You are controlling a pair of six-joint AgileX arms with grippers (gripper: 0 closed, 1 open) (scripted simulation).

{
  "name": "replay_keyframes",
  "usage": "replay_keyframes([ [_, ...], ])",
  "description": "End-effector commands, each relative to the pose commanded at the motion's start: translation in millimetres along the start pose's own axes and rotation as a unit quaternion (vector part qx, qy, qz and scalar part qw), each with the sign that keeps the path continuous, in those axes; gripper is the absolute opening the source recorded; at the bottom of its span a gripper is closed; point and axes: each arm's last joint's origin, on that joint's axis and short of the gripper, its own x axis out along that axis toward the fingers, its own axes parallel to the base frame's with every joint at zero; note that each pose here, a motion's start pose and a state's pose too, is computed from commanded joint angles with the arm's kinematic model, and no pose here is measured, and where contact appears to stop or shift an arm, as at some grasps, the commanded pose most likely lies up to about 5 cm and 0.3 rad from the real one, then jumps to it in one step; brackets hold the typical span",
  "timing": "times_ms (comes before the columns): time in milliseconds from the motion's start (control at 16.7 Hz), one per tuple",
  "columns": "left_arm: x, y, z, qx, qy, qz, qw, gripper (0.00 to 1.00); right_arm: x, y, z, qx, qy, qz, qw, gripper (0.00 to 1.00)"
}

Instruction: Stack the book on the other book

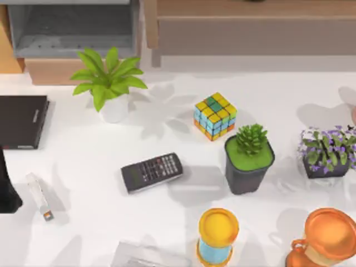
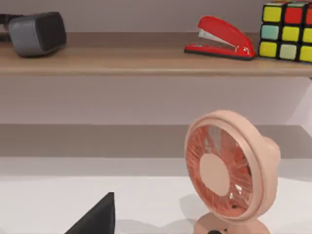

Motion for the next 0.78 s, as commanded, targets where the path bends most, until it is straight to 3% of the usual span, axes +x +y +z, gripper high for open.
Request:
replay_keyframes([
  [300,1.4,-0.9,12.5,0.000,-0.008,-0.001,1.000,1.00,0.0,0.0,0.0,0.000,0.000,0.000,1.000,1.00],
  [540,13.0,-3.5,54.5,-0.003,-0.019,-0.003,1.000,1.00,0.0,0.0,0.0,0.000,0.000,0.000,1.000,1.00],
  [780,51.4,-9.0,100.4,-0.006,-0.005,-0.006,1.000,1.00,0.0,0.0,0.0,0.000,0.000,0.000,1.000,1.00],
])
